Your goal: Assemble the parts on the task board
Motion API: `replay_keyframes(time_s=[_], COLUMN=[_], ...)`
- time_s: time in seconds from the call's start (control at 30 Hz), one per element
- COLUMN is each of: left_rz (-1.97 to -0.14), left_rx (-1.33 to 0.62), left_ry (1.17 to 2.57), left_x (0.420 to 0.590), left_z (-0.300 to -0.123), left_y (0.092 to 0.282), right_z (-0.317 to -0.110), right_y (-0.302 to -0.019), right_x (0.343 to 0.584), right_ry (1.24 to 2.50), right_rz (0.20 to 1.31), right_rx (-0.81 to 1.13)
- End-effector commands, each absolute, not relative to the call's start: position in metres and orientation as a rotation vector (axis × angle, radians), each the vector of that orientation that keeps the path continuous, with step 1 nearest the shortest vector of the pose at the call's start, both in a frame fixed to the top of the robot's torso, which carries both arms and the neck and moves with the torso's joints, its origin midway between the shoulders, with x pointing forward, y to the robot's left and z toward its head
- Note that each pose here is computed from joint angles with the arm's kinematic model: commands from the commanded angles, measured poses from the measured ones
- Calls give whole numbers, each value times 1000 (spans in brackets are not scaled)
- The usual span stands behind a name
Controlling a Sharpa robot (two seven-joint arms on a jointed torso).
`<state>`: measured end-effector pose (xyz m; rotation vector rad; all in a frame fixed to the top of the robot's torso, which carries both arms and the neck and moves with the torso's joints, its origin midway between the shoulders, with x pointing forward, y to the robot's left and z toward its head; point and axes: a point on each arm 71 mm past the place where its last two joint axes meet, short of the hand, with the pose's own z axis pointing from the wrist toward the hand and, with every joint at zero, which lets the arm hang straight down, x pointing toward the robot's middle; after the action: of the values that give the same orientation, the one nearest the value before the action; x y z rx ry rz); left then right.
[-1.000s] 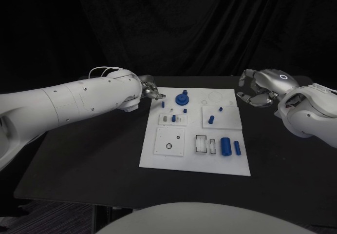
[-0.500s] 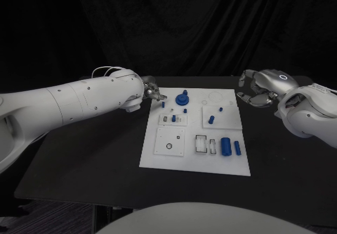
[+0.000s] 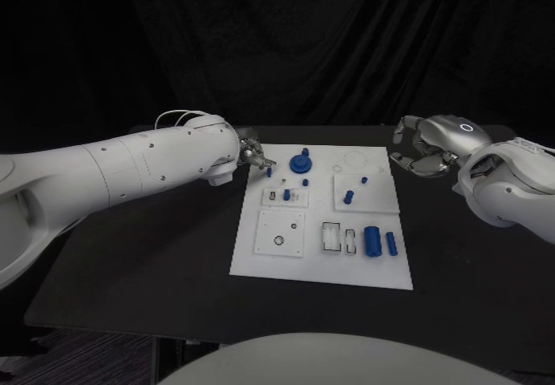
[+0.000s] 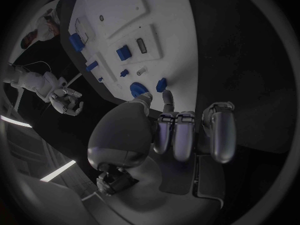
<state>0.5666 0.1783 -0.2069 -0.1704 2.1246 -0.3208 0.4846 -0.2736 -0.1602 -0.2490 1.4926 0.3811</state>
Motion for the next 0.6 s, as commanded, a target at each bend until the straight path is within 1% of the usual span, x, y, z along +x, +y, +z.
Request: replay_keyframes(time_s=[0.03, 0.3, 0.6], left_rz=[-339, -365, -342], left_rx=[-163, -155, -152], left_ry=[2138, 2124, 2151], left_x=[566, 566, 566], left_z=[-209, -209, -211], left_y=[175, 171, 172], right_z=[-162, -162, -162], right_y=[-274, -275, -275], right_x=[484, 484, 484], right_ry=[1502, 1510, 1513], right_rz=[369, 364, 363], right_rx=[-249, -247, -247])
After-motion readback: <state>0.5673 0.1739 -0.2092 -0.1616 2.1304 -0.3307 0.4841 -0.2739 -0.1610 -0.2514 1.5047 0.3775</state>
